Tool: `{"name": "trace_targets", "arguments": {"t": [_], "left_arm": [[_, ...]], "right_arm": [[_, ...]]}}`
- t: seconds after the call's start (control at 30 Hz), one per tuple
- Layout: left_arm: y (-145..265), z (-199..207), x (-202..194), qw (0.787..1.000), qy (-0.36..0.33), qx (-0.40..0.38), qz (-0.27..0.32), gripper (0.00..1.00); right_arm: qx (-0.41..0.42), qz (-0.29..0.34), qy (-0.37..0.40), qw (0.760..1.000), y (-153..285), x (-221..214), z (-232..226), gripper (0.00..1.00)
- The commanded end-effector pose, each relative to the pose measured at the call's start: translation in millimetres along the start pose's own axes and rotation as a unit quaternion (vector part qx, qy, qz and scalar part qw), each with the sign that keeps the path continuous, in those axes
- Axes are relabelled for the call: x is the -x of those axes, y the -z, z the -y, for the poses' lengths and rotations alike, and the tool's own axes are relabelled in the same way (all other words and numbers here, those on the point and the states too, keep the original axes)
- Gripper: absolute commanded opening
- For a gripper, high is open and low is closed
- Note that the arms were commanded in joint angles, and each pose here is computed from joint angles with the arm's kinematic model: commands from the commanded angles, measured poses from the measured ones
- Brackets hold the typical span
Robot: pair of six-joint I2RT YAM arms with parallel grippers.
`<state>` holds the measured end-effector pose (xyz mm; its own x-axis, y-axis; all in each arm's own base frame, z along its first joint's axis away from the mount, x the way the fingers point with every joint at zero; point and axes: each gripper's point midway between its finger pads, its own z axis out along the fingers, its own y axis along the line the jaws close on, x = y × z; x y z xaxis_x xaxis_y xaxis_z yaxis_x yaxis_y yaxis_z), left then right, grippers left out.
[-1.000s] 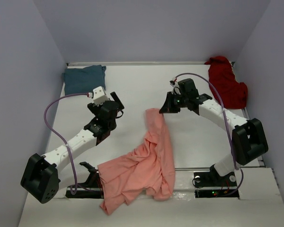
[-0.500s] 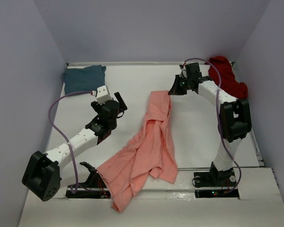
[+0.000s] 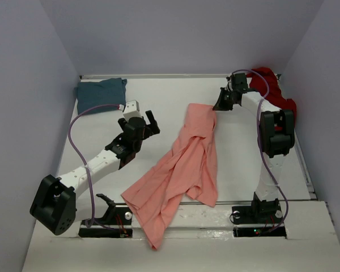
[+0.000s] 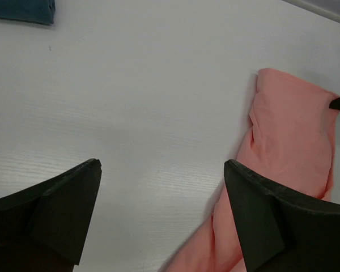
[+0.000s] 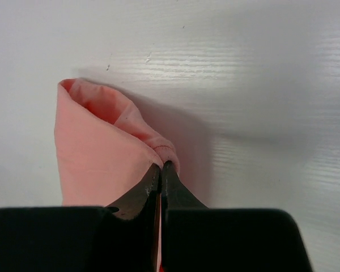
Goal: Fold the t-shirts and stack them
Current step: Flatten the tshirt out
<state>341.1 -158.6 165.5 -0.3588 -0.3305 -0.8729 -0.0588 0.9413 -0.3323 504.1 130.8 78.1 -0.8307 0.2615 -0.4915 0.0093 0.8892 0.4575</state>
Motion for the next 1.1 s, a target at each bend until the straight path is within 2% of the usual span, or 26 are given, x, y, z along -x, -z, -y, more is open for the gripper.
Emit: {"name": "trace_targets", "arguments": {"t": [0.0, 0.17, 0.47, 0.63, 0.83, 1.0, 1.07], "left_arm": [[5.3, 24.8, -0.5, 0.998, 0.008, -0.059, -0.028, 0.99], [13.5, 32.2, -44.0, 0.989, -0.002, -0.11, -0.103, 0.98], [43.0, 36.5, -98.1, 0.966, -0.021, -0.17, -0.194, 0.98], [45.5, 28.5, -134.9, 0.955, -0.033, -0.149, -0.252, 0.93], [67.6, 39.0, -147.9, 0.947, -0.027, -0.158, -0.277, 0.93], [89.4, 28.4, -165.6, 0.942, -0.032, -0.127, -0.308, 0.9], [99.1, 29.8, -169.1, 0.944, -0.038, -0.12, -0.304, 0.9]], "right_arm": [[-0.001, 0.041, 0.011, 0.999, 0.1, 36.9, 8.8, 0.0], [-0.015, 0.05, 0.006, 0.999, -10.7, 47.6, 20.3, 0.0], [-0.019, 0.072, -0.007, 0.997, -21.8, 77.1, 39.8, 0.0], [-0.016, 0.078, -0.008, 0.997, -20.5, 86.6, 41.7, 0.0], [-0.026, 0.083, -0.01, 0.996, -18.2, 90.7, 53.8, 0.0], [-0.026, 0.082, -0.015, 0.996, -20.8, 93.5, 58.9, 0.0], [-0.028, 0.086, -0.018, 0.996, -19.8, 97.2, 63.6, 0.0]]}}
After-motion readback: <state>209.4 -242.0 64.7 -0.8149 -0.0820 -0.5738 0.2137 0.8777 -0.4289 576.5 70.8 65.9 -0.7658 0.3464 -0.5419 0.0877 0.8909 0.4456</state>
